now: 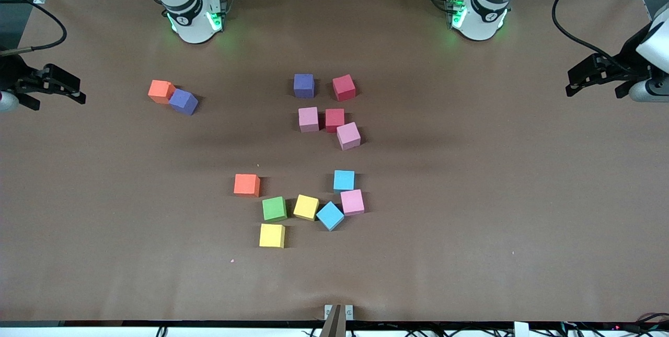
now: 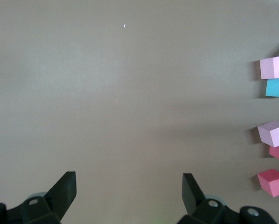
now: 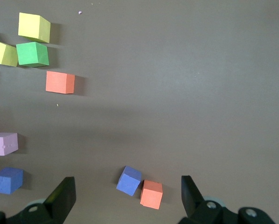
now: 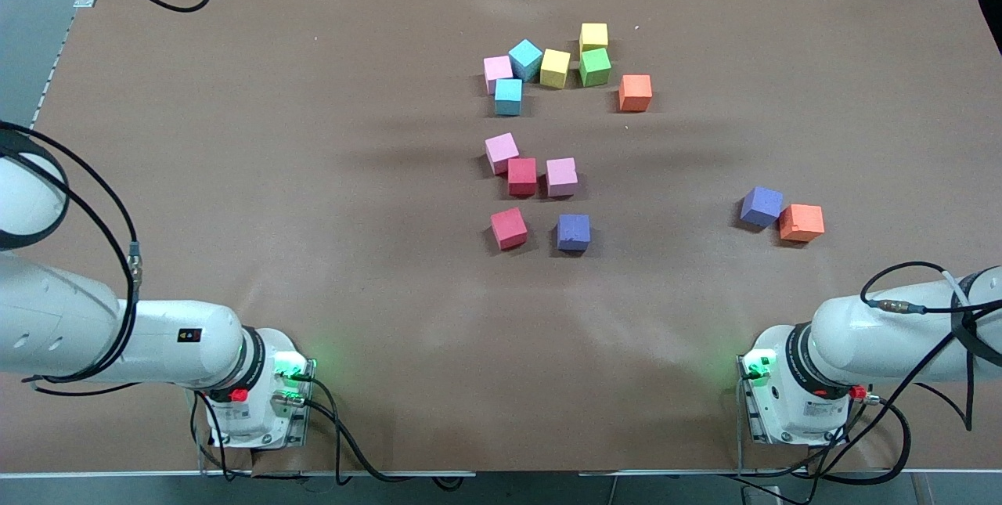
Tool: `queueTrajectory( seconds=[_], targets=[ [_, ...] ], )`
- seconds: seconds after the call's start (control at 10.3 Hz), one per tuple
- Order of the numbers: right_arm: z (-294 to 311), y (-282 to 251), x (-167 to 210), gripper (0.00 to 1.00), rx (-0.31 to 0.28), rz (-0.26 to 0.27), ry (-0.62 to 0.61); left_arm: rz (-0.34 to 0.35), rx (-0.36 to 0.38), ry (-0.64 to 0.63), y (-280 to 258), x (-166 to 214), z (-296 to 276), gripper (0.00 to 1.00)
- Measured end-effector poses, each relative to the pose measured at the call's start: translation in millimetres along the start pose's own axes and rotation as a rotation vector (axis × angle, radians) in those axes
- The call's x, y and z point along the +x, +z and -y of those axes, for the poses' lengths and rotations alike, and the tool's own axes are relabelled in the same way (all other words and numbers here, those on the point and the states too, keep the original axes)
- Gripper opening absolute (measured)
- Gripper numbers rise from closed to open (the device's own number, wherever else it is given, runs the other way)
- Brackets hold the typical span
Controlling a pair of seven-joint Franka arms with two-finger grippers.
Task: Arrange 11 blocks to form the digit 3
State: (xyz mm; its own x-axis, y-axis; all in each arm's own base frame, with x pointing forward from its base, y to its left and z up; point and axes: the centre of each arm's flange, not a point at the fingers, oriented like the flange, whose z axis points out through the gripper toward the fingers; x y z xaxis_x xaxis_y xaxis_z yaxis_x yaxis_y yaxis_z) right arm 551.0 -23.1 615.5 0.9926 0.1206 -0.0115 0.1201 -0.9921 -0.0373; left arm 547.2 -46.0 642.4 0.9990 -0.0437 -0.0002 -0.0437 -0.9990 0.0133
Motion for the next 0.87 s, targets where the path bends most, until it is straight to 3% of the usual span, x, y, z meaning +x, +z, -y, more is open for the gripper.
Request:
queueTrajectory(
  seconds=[0.39, 0.87],
  targets=[
    [0, 17, 8, 1.0, 0.006, 0.034, -0.002, 0.012, 0.0, 0.002, 3, 0, -1, 1.0],
    [7, 68, 21, 1.0, 0.022, 0.12, -0.02, 0.052, 0.002, 0.002, 7, -4, -1, 1.0]
  ],
)
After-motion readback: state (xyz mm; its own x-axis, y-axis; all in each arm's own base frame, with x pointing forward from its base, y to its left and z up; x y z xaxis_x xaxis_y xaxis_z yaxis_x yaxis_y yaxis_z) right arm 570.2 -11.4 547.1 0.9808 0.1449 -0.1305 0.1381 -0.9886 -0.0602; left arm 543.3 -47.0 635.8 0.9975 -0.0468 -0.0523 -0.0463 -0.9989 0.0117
